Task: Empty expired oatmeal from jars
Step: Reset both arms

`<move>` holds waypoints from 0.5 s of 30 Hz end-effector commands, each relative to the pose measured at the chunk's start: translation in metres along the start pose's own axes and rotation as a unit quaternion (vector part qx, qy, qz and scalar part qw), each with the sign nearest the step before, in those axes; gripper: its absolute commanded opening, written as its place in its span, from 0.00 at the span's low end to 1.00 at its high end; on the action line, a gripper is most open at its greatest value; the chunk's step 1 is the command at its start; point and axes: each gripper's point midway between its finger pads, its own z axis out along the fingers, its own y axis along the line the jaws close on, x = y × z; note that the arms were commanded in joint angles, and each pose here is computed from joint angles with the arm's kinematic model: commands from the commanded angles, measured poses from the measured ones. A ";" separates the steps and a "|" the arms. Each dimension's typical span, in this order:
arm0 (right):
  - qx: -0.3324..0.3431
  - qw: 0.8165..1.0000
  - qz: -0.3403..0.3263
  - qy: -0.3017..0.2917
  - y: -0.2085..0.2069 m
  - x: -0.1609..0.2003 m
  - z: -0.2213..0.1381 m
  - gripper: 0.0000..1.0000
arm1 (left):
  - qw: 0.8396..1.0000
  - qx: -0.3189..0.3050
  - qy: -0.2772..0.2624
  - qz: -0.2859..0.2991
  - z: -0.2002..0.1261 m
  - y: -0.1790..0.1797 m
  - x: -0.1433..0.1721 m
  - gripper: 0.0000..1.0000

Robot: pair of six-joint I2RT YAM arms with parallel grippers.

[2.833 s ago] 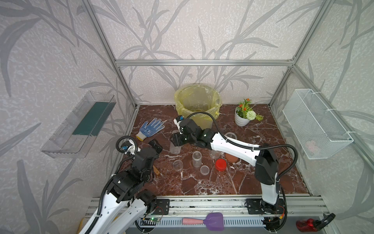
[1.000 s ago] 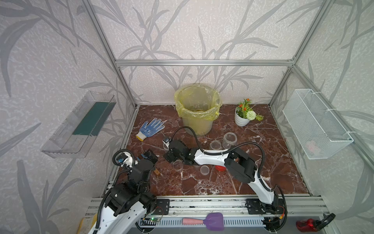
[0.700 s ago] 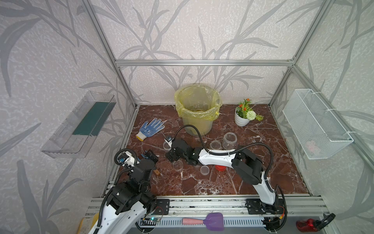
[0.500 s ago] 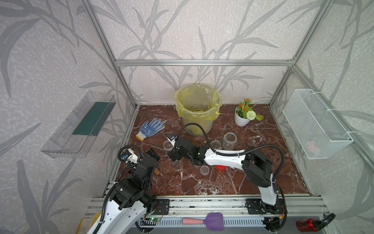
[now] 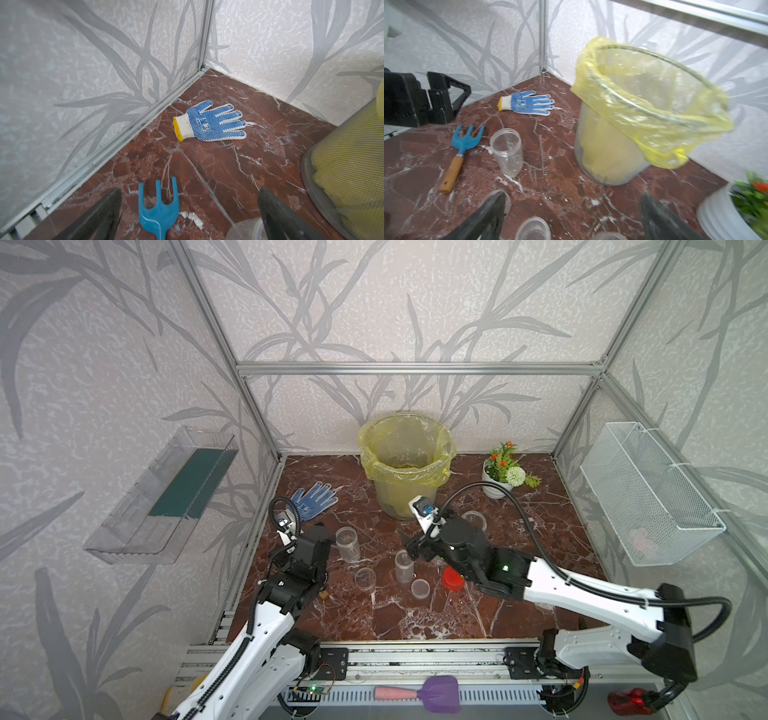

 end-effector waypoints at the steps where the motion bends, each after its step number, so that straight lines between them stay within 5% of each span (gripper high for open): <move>1: 0.105 0.993 0.021 0.044 -0.077 0.036 -0.026 0.99 | 0.999 0.003 -0.030 0.039 0.016 -0.006 -0.014 0.99; 6: 0.263 0.964 0.049 0.014 -0.174 0.065 -0.073 0.99 | 0.999 -0.005 -0.024 0.032 0.048 0.002 -0.006 0.99; 15: 0.382 0.911 0.139 0.072 -0.258 0.168 -0.082 0.99 | 0.997 0.027 -0.050 0.048 0.090 -0.003 0.014 0.99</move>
